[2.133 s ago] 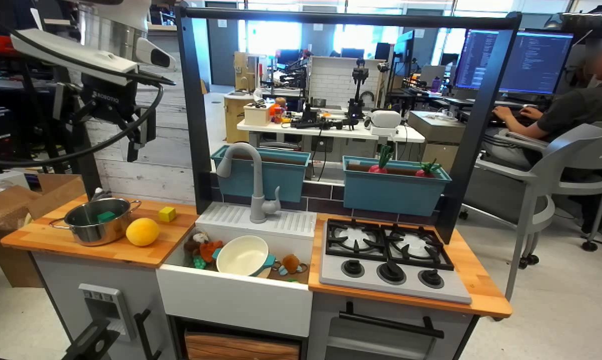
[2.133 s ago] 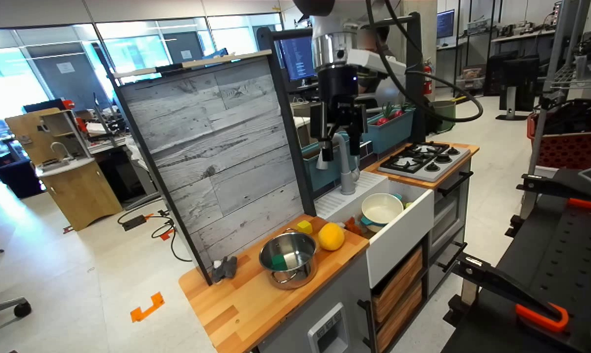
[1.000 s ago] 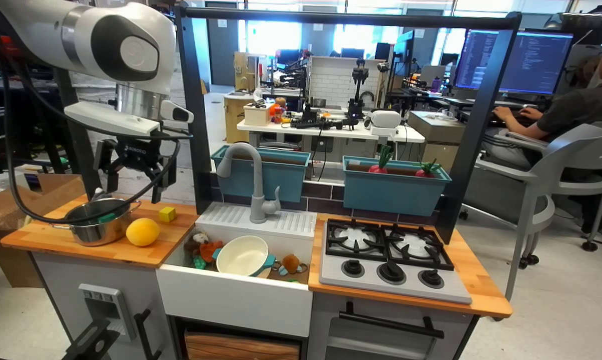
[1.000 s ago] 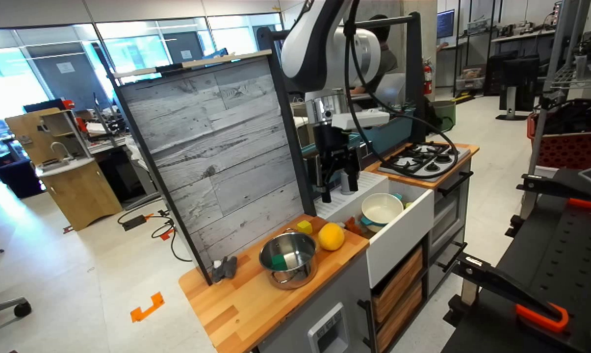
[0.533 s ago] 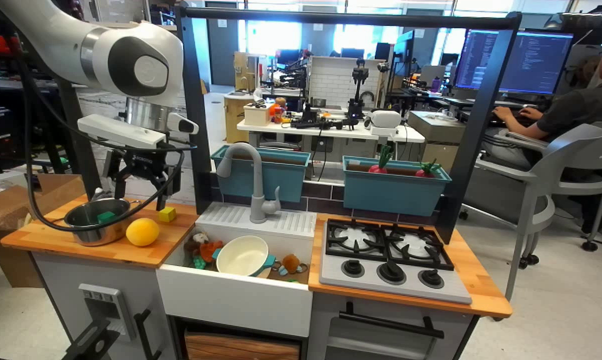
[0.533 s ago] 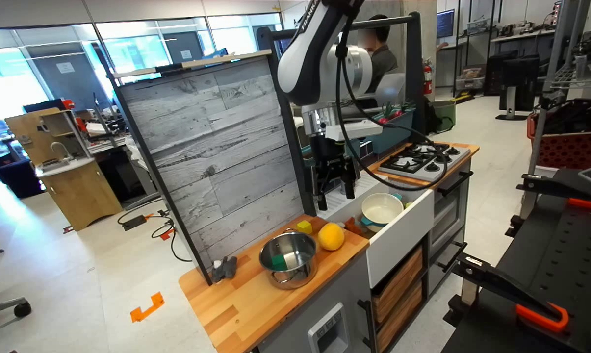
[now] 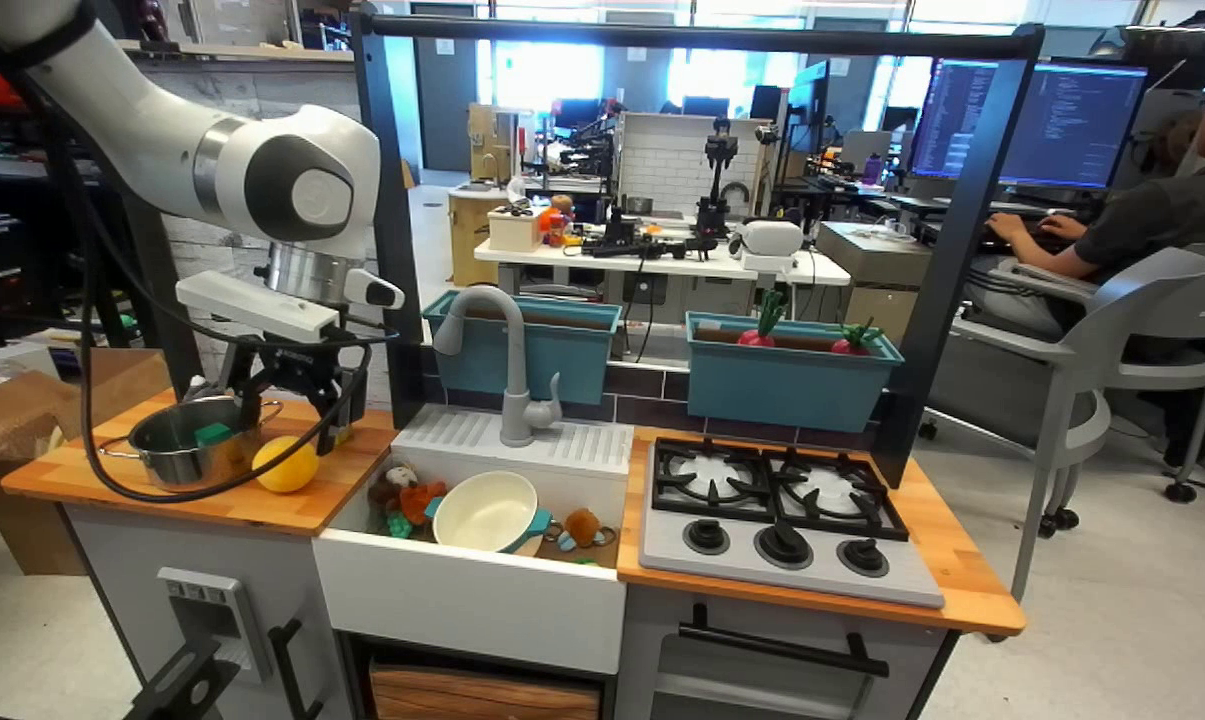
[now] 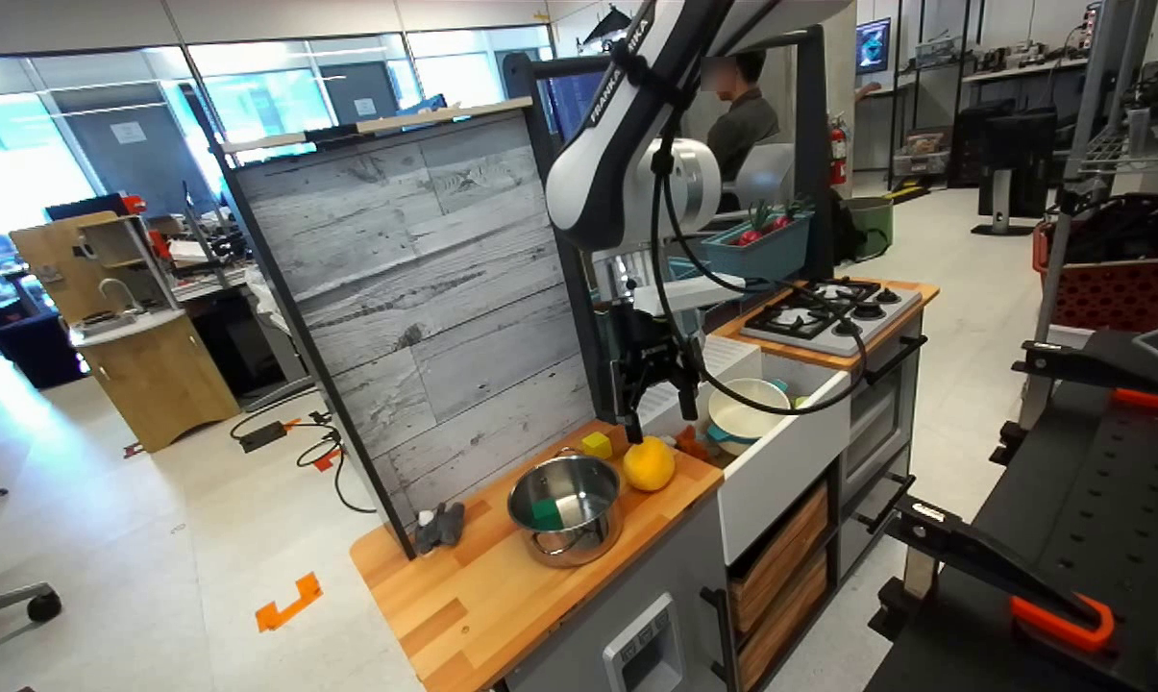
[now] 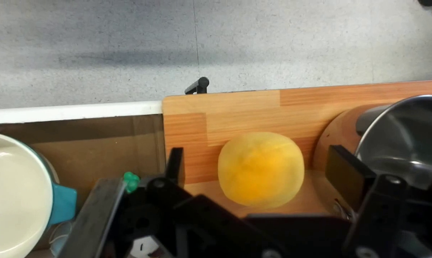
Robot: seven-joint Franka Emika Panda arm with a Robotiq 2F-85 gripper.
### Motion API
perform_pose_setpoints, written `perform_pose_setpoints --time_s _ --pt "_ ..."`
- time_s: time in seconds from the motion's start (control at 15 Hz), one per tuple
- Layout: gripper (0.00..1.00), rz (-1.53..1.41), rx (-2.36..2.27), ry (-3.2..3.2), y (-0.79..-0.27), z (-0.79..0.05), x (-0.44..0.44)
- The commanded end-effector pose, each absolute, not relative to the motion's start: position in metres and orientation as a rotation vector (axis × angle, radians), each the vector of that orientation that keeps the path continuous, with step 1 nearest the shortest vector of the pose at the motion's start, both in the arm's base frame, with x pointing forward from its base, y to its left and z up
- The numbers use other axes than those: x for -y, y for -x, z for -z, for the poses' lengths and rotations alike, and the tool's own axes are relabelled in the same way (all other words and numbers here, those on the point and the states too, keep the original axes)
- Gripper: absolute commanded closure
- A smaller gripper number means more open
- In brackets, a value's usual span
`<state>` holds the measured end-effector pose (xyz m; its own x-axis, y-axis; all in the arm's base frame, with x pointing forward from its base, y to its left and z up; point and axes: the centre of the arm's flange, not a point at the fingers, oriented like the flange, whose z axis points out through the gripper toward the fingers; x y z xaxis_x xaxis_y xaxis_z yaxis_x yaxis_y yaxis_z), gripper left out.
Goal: Put the orange plush toy in the pot
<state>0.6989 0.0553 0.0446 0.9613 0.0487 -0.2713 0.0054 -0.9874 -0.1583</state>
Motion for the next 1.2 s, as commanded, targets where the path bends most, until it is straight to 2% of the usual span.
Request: perform_pose_setpoints --time_s 0.0,0.47,0.73,0.87,1.13 --pt "0.0 -0.445 0.03 2.97 -0.723 -0.03 -0.065" --pt "0.02 -0.453 0.035 2.961 -0.732 -0.014 -0.081" --pt "0.42 -0.477 0.03 2.96 -0.733 -0.008 -0.081" --pt "0.58 -0.478 0.027 2.963 -0.733 -0.007 -0.08" --pt "0.84 -0.477 0.035 2.964 -0.733 -0.014 -0.081"
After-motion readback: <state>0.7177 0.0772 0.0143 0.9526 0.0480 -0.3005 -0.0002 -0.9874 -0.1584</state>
